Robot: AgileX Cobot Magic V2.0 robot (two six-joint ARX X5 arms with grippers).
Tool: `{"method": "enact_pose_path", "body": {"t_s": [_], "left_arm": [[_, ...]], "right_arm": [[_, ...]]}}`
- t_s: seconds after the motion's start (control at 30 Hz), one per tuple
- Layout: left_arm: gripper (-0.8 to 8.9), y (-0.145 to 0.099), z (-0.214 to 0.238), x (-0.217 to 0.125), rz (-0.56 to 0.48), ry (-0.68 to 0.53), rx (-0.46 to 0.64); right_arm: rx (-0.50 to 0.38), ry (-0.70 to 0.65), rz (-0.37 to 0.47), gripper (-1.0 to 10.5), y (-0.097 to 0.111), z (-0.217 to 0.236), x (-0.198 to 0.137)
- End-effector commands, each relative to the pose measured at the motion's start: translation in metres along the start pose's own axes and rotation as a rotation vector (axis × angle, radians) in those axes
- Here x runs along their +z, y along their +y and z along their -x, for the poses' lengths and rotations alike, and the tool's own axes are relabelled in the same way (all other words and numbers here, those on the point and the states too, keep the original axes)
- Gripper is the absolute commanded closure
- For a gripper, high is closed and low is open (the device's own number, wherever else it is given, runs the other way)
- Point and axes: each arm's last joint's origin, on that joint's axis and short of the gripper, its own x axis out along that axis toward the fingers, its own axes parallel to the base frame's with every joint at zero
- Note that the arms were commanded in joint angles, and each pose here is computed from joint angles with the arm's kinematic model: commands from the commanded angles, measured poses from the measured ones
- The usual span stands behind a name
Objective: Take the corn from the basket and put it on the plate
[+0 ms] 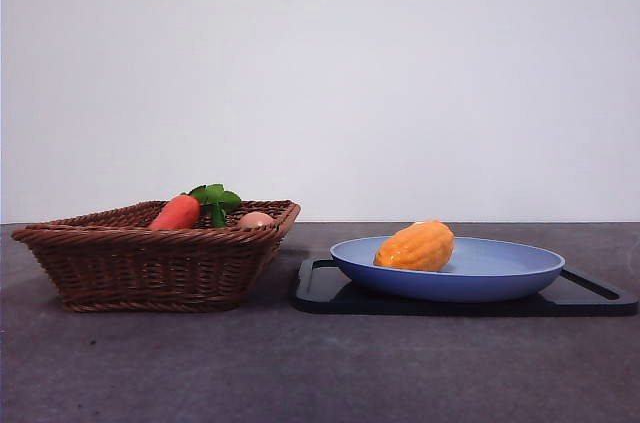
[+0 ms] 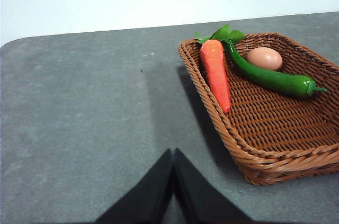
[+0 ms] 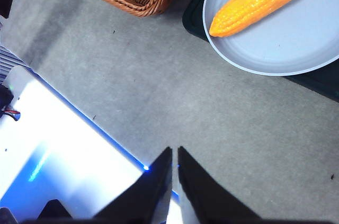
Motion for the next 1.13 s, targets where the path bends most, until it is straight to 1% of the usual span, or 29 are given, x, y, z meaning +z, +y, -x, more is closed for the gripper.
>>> {"method": "enact_pose_path", "body": {"t_s": [0.03,0.43,0.5,0.6,0.63,0.7,0.73,0.8,0.93,1.03,1.13], "left_arm": [[8.1,0.0,-0.003,-0.01,0.015,0.033,0.003],[8.1,0.0,-0.003,-0.01,0.015,0.033,0.003],[8.1,0.0,-0.003,-0.01,0.015,0.033,0.003],[8.1,0.0,-0.003,-0.01,0.015,0.033,0.003],[8.1,0.0,-0.003,-0.01,0.015,0.033,0.003],[8.1,0.0,-0.003,-0.01,0.015,0.033,0.003],[8.1,0.0,-0.003,-0.01,0.015,0.033,0.003],[8.1,0.0,-0.003,-0.01,0.015,0.033,0.003],[8.1,0.0,-0.003,-0.01,0.015,0.032,0.003],[8.1,0.0,-0.003,-0.01,0.015,0.032,0.003],[8.1,0.0,-0.003,-0.01,0.015,0.033,0.003]], "right_arm": [[0.002,-0.013,0.017,9.5,0.002,0.002,0.004],[0.002,-0.019,0.021,9.5,0.002,0.002,0.005],[-0.002,-0.048,0.078,9.5,0.002,0.002,0.008],[-0.031,-0.154,0.222,9.5,0.002,0.011,0.012],[-0.052,-0.215,0.276,9.5,0.002,0.015,0.015],[-0.09,-0.317,0.333,9.5,0.001,0.021,0.018],[-0.119,-0.383,0.351,9.5,-0.001,0.026,0.018],[-0.154,-0.465,0.359,9.5,-0.005,0.03,0.015],[-0.25,-0.629,0.403,9.5,-0.016,0.03,-0.006],[-0.321,-0.723,0.438,9.5,-0.023,0.021,-0.026],[-0.404,-0.797,0.45,9.5,-0.031,0.009,-0.045]]}}
